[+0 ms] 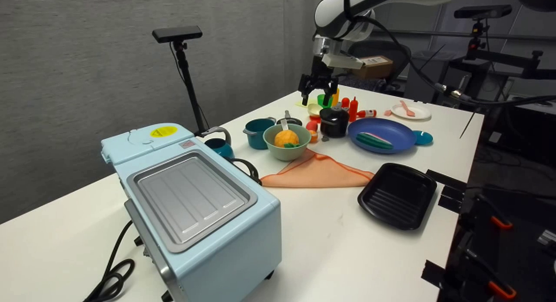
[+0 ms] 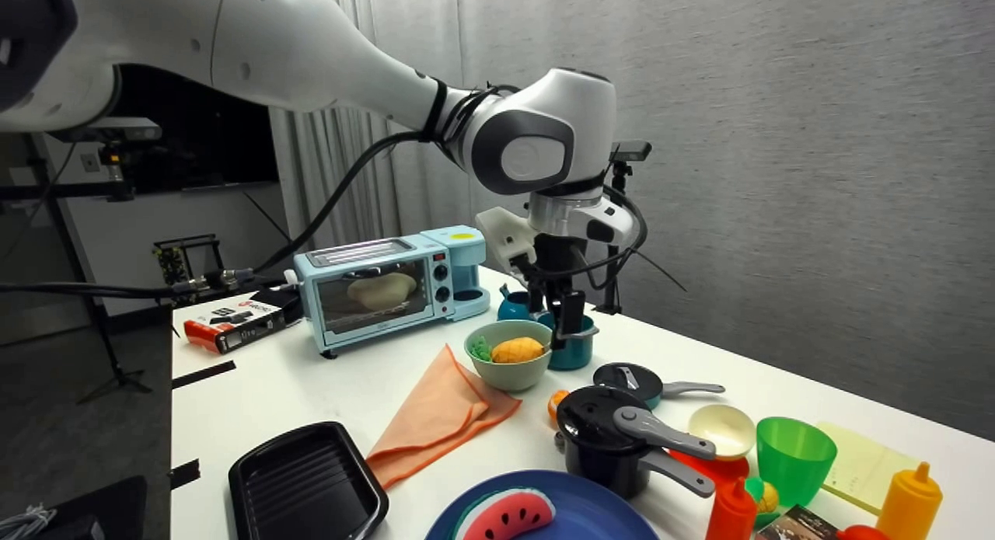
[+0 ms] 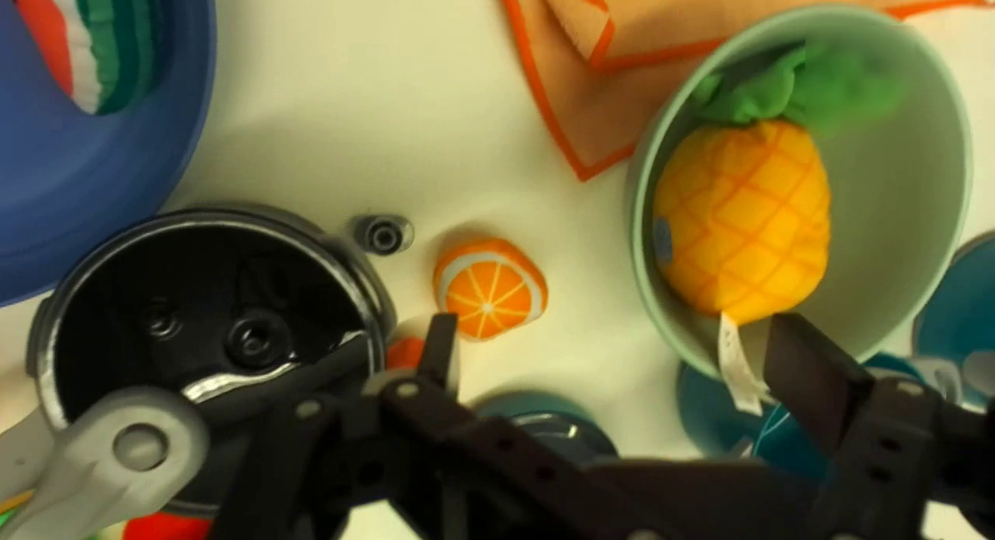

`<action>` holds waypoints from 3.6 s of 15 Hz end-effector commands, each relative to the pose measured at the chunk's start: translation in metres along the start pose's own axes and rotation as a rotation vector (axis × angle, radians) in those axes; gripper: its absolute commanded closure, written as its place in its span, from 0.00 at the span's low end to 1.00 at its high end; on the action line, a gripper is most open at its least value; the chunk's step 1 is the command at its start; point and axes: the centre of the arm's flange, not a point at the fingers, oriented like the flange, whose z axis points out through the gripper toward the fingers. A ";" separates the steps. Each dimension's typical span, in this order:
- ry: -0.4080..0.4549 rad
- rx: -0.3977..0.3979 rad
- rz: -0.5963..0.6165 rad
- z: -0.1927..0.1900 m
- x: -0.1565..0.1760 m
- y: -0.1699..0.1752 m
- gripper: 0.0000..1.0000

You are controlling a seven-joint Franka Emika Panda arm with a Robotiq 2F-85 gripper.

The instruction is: Unfold the towel on the table

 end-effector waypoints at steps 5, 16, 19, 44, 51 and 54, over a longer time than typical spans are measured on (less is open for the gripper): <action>-0.212 -0.060 -0.346 0.043 -0.049 -0.035 0.00; -0.264 -0.256 -0.520 0.093 -0.079 -0.049 0.00; -0.238 -0.292 -0.527 0.109 -0.075 -0.049 0.00; -0.172 -0.234 -0.473 0.162 -0.077 -0.083 0.56; -0.158 -0.246 -0.460 0.172 -0.061 -0.106 1.00; -0.144 -0.257 -0.464 0.164 -0.057 -0.104 0.99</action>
